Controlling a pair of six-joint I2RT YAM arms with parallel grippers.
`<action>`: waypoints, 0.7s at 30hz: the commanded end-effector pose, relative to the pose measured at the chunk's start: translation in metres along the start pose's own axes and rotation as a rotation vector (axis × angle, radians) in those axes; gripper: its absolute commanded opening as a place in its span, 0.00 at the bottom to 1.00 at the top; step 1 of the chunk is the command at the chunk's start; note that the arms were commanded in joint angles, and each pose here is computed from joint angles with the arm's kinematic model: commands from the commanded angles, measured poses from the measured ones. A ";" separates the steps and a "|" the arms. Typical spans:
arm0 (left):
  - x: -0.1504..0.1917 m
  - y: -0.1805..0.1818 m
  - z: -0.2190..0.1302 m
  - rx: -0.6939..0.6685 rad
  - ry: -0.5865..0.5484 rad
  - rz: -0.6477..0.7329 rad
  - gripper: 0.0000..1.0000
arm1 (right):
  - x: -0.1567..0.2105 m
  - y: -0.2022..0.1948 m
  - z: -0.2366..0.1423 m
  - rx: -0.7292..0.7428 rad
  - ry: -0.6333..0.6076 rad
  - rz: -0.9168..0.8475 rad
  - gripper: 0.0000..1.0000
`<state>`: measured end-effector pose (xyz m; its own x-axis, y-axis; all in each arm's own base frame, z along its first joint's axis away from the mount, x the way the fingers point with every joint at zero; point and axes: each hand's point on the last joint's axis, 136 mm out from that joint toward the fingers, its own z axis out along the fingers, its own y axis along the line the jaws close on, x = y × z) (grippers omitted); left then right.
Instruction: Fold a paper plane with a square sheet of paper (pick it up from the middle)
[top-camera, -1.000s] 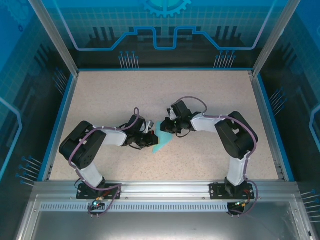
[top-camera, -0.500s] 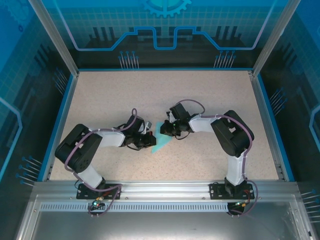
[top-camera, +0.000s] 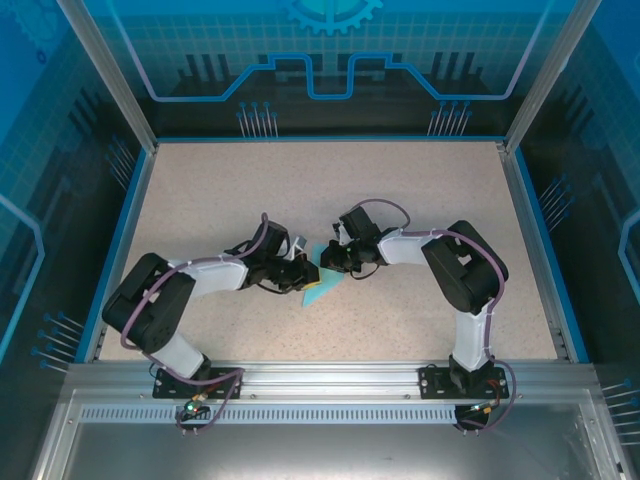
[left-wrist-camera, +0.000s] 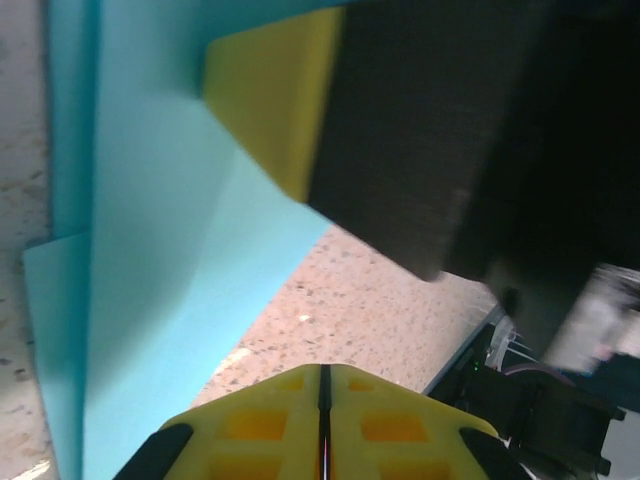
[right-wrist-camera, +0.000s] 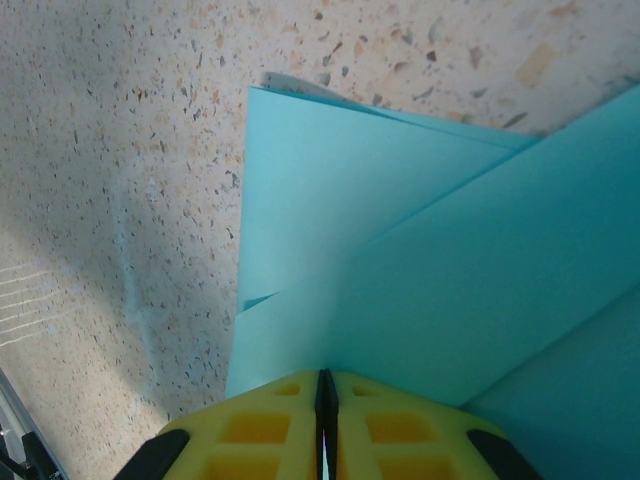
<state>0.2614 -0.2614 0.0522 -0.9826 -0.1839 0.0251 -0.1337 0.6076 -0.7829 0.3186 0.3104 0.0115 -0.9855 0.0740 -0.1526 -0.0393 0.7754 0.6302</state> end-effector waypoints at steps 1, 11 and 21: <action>0.006 0.013 0.007 -0.009 0.042 -0.072 0.11 | 0.021 -0.038 0.013 0.125 0.049 0.038 0.12; 0.038 0.064 0.009 -0.147 0.115 -0.128 0.10 | 0.022 -0.041 0.012 0.133 0.052 0.043 0.11; 0.059 0.085 -0.007 -0.204 0.111 -0.125 0.09 | 0.022 -0.042 0.011 0.139 0.047 0.041 0.11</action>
<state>0.2213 -0.2382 0.0126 -0.9787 -0.1759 0.1057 -0.1974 0.6659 -0.7195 0.3187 0.3102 0.0112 -0.9853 0.0743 -0.1536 -0.0398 0.7754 0.6303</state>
